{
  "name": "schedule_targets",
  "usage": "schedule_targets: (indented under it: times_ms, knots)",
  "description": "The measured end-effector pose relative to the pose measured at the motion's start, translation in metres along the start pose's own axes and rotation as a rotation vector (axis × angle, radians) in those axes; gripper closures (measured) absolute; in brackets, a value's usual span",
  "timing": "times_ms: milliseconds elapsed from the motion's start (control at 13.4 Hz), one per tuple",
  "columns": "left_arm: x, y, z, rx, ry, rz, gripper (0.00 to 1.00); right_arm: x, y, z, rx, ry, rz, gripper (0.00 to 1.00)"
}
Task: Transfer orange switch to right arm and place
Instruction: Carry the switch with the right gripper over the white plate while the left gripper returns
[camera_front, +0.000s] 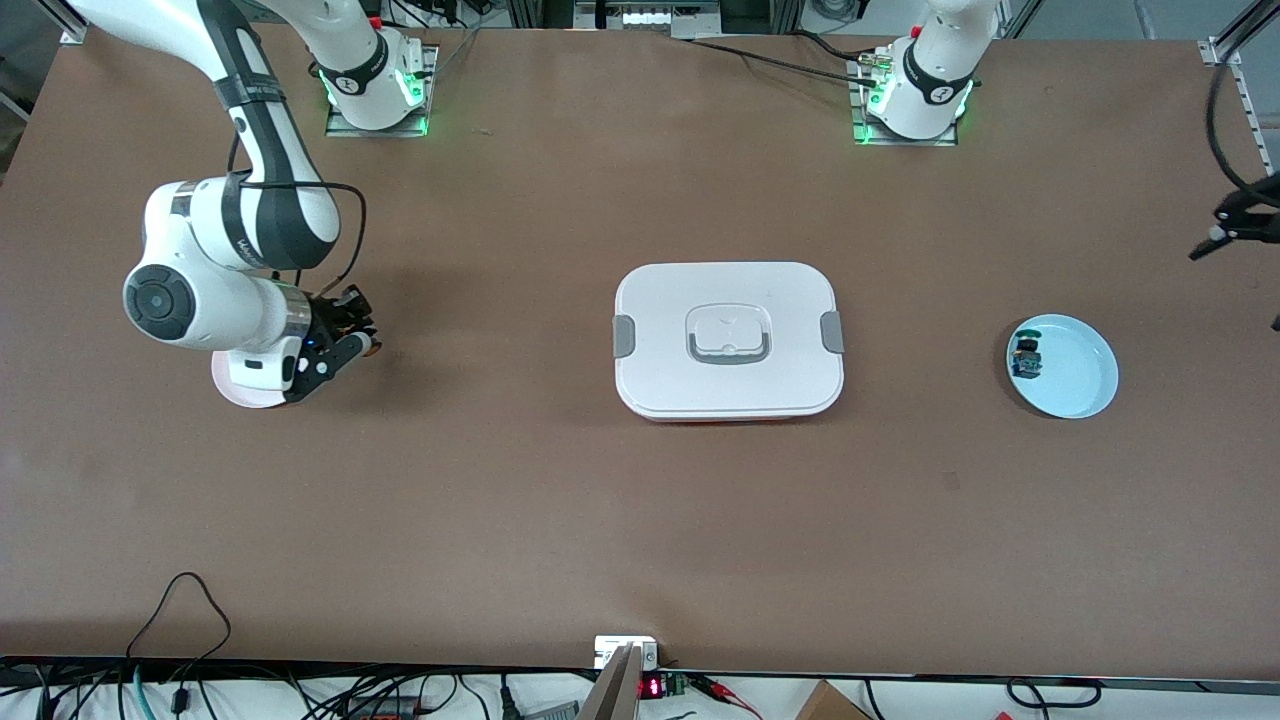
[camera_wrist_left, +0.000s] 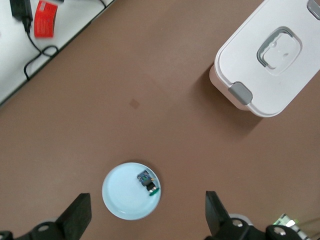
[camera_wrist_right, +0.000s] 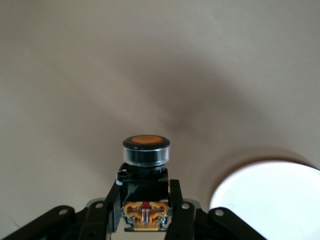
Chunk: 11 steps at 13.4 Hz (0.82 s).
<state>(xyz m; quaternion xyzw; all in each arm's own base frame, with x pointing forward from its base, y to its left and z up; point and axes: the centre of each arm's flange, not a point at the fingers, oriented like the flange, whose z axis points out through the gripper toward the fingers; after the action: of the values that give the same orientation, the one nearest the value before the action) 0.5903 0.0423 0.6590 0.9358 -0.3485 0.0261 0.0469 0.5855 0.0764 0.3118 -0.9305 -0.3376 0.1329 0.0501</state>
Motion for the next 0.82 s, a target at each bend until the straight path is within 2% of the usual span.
schedule_targets:
  times_ms: [224, 373, 597, 820]
  knots:
    - [0.003, 0.043, 0.005, 0.029, -0.064, -0.181, 0.0, -0.016, 0.021, 0.004, -0.054, -0.052, -0.079, 0.59]
    - [-0.004, 0.05, 0.016, 0.025, -0.096, -0.241, 0.0, -0.024, 0.034, 0.003, -0.093, -0.078, -0.177, 0.59]
    - [-0.007, 0.046, 0.035, 0.01, -0.125, -0.347, 0.0, -0.034, 0.055, 0.004, -0.12, -0.06, -0.323, 0.59]
    - [0.001, 0.053, 0.039, 0.0, -0.123, -0.511, 0.0, -0.052, 0.077, 0.015, -0.129, -0.043, -0.428, 0.59]
